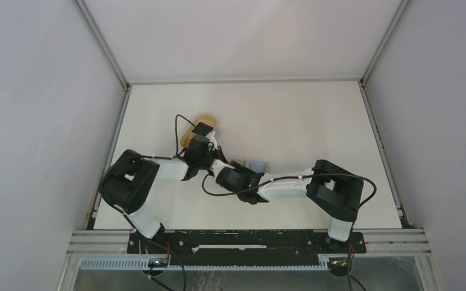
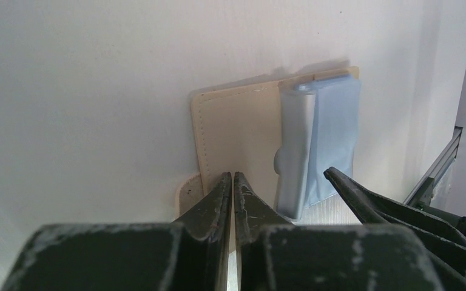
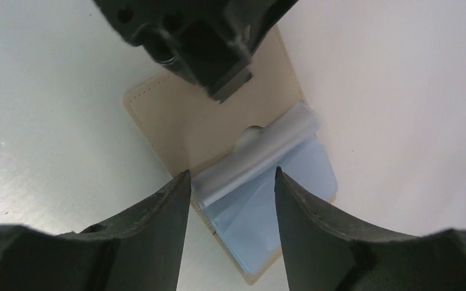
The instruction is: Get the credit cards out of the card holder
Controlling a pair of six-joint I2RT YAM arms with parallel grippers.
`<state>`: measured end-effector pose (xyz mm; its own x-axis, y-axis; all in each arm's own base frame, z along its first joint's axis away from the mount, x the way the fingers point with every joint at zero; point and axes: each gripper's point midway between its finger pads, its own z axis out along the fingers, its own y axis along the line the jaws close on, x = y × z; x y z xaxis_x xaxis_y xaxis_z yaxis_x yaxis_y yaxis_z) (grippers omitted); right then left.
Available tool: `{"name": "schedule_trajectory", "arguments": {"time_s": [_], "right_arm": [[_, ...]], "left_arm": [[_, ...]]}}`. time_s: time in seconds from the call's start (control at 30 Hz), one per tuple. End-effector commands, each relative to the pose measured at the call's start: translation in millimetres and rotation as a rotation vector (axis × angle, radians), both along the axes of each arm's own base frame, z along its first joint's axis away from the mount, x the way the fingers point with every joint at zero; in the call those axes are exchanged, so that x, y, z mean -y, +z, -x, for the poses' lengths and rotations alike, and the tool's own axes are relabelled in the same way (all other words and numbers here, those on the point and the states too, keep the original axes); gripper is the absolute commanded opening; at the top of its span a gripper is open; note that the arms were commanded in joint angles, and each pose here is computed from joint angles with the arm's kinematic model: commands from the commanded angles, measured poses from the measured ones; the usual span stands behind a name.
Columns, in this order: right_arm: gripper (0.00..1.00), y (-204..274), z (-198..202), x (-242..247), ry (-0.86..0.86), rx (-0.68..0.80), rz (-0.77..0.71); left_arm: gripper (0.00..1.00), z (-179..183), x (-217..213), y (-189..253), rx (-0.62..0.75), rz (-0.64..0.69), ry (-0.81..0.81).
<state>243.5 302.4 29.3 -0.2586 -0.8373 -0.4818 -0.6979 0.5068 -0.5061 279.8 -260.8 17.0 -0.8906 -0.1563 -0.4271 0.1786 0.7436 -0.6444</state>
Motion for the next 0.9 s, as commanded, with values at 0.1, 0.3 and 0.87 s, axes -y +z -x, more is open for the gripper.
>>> {"name": "schedule_trajectory", "arguments": {"time_s": [0.1, 0.3, 0.87], "right_arm": [[0.59, 8.3, -21.2, -17.4, 0.025, 0.210, -0.022], [0.53, -14.5, -17.5, -2.5, 0.024, 0.209, 0.027], [0.00, 18.5, -61.4, 11.2, -0.186, 0.186, -0.209]], "left_arm": [[0.10, 37.6, -12.2, -42.8, -0.136, -0.090, -0.101], [0.10, 41.3, -12.0, -43.9, -0.130, -0.090, -0.135], [0.12, 45.1, -11.6, -41.0, -0.114, -0.091, -0.188]]}}
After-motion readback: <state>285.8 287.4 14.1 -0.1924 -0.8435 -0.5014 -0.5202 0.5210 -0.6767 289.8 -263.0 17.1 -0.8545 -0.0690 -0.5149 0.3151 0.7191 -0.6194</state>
